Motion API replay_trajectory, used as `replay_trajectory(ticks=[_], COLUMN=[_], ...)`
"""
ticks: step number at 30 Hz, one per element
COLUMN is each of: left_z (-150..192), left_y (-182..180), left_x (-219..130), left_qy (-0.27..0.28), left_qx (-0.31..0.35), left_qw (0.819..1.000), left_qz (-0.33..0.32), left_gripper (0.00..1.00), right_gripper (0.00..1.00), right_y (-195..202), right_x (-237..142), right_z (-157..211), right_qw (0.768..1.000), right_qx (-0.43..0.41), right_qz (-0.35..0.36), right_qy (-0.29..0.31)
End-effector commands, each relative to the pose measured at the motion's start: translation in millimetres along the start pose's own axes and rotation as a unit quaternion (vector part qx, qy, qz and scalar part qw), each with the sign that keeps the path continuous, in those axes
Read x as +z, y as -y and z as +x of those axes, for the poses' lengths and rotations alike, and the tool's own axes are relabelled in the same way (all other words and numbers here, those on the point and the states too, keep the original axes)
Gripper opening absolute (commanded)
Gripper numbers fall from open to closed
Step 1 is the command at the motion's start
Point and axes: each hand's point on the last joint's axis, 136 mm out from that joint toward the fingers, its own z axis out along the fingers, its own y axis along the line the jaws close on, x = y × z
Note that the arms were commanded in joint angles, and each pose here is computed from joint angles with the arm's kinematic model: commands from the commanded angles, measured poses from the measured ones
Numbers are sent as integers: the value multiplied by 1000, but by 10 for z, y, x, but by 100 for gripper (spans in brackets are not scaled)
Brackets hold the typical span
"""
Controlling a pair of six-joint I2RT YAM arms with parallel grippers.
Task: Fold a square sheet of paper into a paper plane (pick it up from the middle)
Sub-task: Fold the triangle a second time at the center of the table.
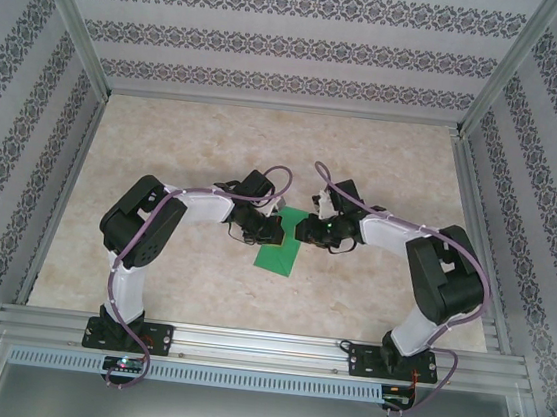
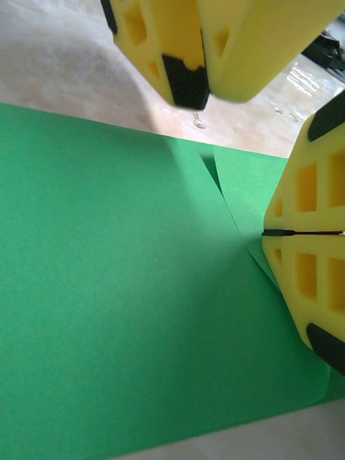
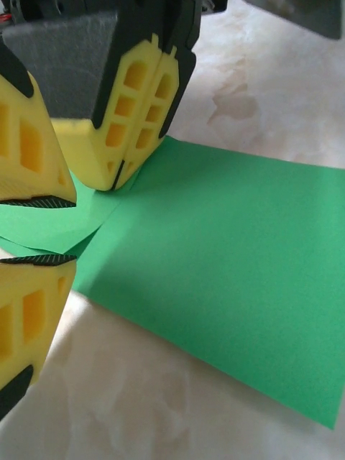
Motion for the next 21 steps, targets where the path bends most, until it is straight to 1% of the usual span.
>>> replay_trajectory(ticks=[1, 10, 15, 18, 21], left_z=[-46, -121, -158, -173, -192], left_y=[-8, 78, -5, -31, -40], left_x=[-51, -160, -189, -196, -202], left_qy=[0, 2, -1, 0, -1], left_qx=[3, 21, 24, 24, 26], left_qw=[1000, 1000, 999, 999, 999], left_qz=[-4, -13, -37, -41, -44], left_gripper=[9, 11, 12, 12, 12], right_gripper=[26, 27, 27, 25, 22], right_y=[-23, -42, -79, -129, -155], right_x=[44, 136, 132, 120, 122], right_z=[9, 116, 142, 145, 167], right_qw=[1000, 999, 998, 998, 997], right_qx=[-15, -15, -14, -13, -10], right_qz=[-9, -24, -34, -45, -55], right_qy=[-17, -40, -42, -42, -45])
